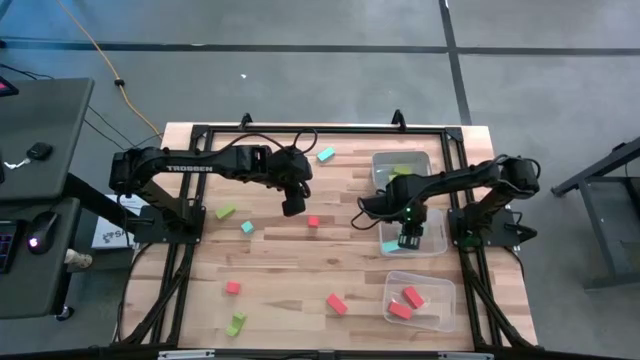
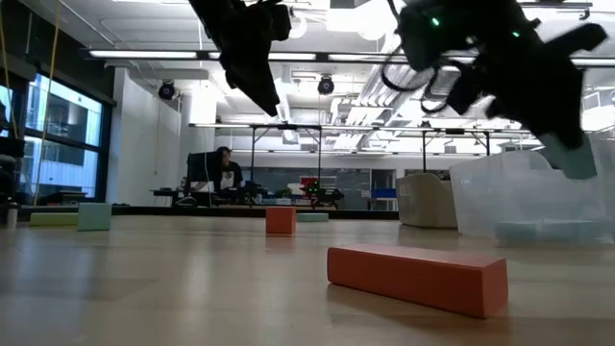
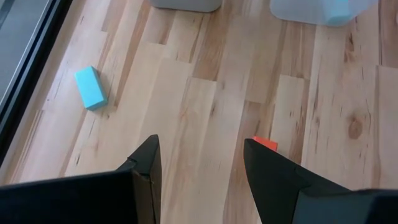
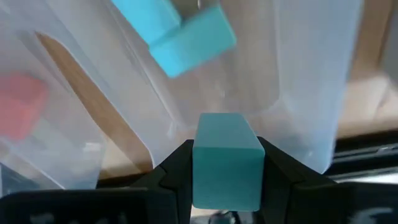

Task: Sort & place blocks by color
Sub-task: Put the light blue block into the top transparent bin, then put the light green block into the gray bin

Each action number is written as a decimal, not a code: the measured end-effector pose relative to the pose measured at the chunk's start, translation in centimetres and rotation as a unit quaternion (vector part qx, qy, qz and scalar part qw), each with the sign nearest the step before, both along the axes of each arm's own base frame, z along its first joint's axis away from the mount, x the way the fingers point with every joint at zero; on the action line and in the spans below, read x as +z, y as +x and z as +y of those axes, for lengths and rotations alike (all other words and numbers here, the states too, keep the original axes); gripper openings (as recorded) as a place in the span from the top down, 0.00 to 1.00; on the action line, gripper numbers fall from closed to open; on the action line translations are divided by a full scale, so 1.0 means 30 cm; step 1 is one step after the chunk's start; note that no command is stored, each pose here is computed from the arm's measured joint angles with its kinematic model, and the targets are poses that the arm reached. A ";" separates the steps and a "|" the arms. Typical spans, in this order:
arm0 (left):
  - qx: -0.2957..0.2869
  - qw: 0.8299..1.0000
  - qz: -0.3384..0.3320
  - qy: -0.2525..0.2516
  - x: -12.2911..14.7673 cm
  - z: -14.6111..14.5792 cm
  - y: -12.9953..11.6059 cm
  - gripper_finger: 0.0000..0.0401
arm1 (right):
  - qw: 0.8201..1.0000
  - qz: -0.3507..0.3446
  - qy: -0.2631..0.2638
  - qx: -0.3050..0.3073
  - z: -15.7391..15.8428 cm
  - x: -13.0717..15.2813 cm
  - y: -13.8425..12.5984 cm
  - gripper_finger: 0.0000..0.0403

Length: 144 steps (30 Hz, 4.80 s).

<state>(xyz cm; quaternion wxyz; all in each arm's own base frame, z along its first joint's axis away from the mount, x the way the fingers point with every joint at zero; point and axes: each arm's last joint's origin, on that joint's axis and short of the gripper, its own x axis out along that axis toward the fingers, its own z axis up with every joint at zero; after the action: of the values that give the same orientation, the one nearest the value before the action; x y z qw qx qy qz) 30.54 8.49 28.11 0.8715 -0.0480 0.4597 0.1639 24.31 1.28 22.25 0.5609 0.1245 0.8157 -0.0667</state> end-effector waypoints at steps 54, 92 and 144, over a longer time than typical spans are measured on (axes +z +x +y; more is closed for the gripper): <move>0.090 0.994 0.009 -0.063 -0.013 -0.006 -0.018 0.63 | 0.999 -0.031 0.006 -0.017 -0.001 -0.035 -0.007 0.43; 0.233 0.912 0.302 -0.152 -0.343 -0.089 -0.303 0.64 | 0.987 -0.150 -0.057 -0.014 -0.132 0.122 0.087 0.43; 0.283 0.868 0.343 -0.223 -0.496 -0.053 -0.517 0.64 | 0.982 -0.180 -0.060 -0.019 -0.135 0.120 0.107 0.43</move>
<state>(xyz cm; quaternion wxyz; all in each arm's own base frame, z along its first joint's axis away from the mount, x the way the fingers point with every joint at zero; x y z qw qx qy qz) 15.04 6.91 13.22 0.5415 -0.3097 0.7207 0.3026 27.53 -2.78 25.85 0.7040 0.1164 0.6931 -0.1025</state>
